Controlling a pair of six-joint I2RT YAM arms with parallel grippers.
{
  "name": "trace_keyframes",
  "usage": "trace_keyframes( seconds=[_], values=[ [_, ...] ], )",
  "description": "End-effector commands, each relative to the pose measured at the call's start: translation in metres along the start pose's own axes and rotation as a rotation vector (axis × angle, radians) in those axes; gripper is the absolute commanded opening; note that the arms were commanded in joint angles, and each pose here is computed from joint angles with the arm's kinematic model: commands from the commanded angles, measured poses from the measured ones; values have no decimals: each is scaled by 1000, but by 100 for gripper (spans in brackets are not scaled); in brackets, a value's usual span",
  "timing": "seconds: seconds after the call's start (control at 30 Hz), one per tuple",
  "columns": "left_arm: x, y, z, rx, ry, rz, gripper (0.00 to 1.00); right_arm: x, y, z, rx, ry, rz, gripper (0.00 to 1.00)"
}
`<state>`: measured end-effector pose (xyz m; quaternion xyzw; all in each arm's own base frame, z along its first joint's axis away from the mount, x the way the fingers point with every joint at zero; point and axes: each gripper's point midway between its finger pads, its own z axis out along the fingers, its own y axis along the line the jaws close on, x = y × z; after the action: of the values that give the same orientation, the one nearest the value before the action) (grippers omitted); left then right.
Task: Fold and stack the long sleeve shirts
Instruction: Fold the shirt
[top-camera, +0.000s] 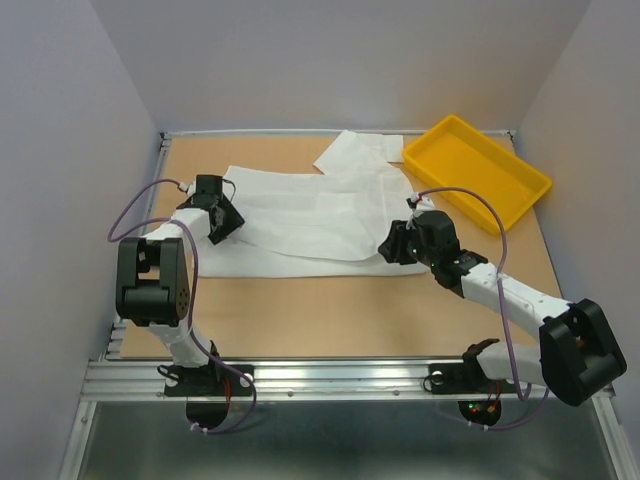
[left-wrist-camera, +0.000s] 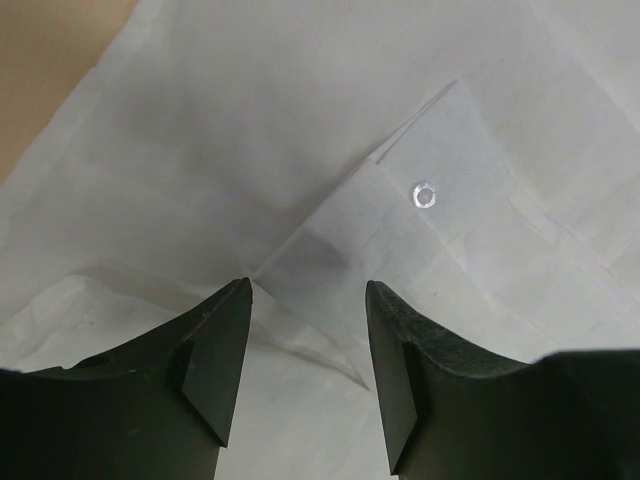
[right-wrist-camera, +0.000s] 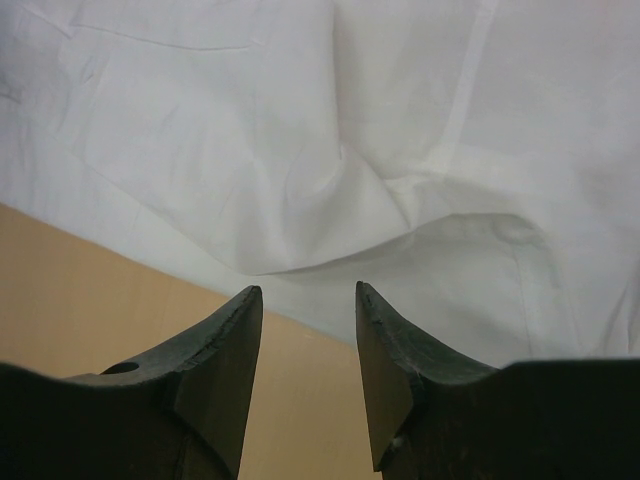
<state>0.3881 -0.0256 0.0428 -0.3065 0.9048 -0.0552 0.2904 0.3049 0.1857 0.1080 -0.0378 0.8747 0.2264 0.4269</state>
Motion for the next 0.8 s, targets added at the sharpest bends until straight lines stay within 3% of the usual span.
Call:
trace_keyframes(
  seconds=[0.0, 0.37, 0.77],
  values=[
    [-21, -4, 0, -2, -53, -16, 61, -4, 0, -1, -15, -35, -14, 48],
    [-13, -1, 21, -32, -17, -20, 59, -1, -1, 0, -15, -28, -13, 48],
    [-24, -5, 14, -31, -41, -14, 31, -1, -1, -1, -16, -33, -10, 48]
  ],
)
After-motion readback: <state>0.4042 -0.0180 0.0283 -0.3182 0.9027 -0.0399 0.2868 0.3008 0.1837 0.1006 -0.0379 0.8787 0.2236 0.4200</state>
